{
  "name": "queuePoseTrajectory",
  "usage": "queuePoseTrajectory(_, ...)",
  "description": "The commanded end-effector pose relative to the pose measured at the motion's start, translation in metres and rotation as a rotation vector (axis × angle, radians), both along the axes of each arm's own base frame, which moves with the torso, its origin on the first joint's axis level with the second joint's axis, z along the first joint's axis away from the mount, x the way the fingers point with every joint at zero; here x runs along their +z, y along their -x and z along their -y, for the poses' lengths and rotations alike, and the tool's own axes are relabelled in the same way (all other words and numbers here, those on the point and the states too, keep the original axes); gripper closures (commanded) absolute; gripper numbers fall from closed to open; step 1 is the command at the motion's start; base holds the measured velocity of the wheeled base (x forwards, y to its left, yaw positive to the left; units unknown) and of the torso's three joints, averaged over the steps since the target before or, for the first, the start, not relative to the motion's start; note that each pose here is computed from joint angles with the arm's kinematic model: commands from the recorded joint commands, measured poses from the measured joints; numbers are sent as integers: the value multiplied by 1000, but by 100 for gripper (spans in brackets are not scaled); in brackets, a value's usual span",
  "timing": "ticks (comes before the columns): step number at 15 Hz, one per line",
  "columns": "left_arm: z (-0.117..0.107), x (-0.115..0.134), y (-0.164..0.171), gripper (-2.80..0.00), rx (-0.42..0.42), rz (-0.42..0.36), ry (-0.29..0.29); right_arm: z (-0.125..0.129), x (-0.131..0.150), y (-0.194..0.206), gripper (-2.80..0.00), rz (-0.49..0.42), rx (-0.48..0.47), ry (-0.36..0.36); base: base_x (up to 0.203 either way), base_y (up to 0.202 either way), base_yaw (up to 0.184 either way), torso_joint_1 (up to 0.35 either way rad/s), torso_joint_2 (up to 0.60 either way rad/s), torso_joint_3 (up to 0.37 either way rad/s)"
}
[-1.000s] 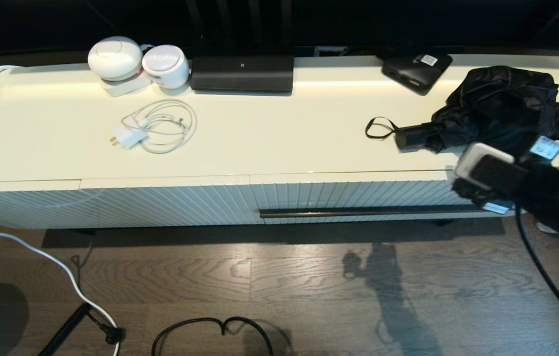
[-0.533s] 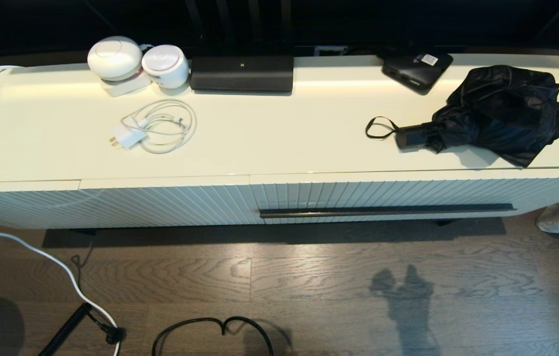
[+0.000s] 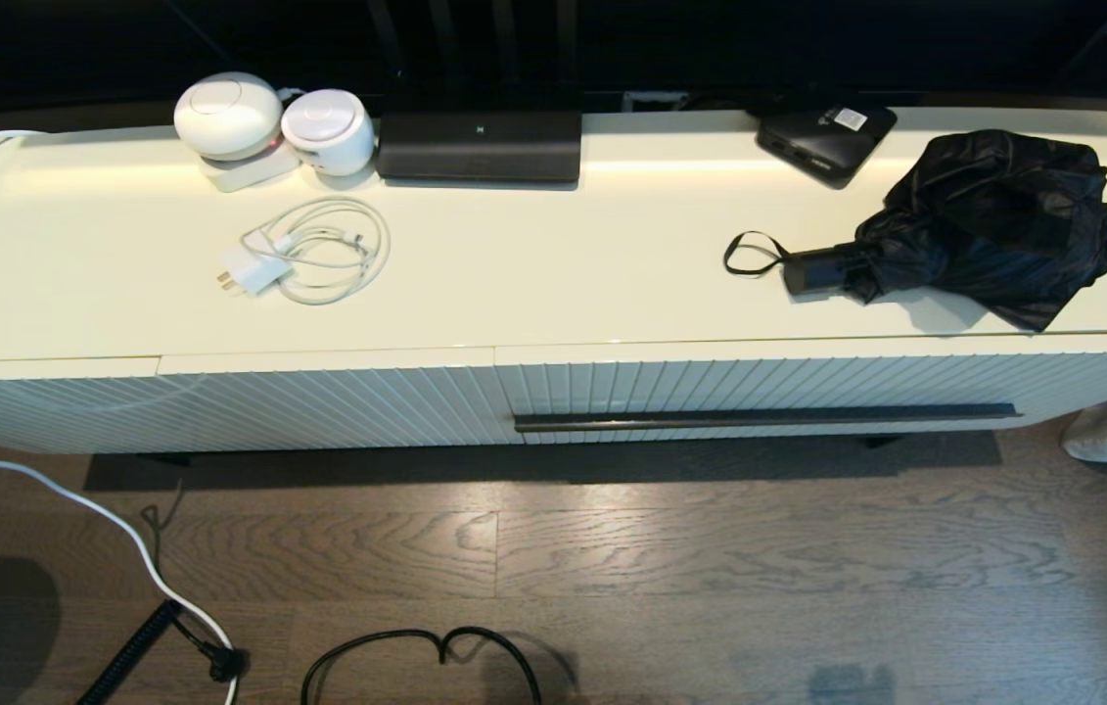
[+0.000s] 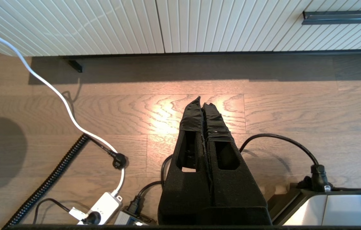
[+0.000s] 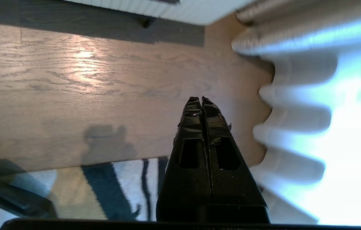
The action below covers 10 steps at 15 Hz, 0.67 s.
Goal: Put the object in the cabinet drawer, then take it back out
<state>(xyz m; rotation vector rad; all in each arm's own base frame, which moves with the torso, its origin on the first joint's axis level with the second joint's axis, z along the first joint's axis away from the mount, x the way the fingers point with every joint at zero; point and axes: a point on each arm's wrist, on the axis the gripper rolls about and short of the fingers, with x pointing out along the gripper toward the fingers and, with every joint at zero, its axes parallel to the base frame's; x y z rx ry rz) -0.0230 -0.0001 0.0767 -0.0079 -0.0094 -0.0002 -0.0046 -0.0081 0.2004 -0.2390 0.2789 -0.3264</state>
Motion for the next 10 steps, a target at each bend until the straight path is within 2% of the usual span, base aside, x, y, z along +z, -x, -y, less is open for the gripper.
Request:
queuePoseTrajectory(1,0,0,0,0,0,3,1,0,-32,38,0,121,-43,-60,0,0,0,0,0,0)
queuePoseTrajectory(4,0,0,0,0,0,2,1,0,-74,61,0,100,-86,-154,0,0,0,0,0,0)
queuePoseTrajectory(6,0,0,0,0,0,3,1,1,-93,61,0,70,-104,-188,0,0,0,0,0,0)
queuePoseTrajectory(10,0,0,0,0,0,2,1,1,-104,43,0,164,-82,-201,0,0,0,0,0,0)
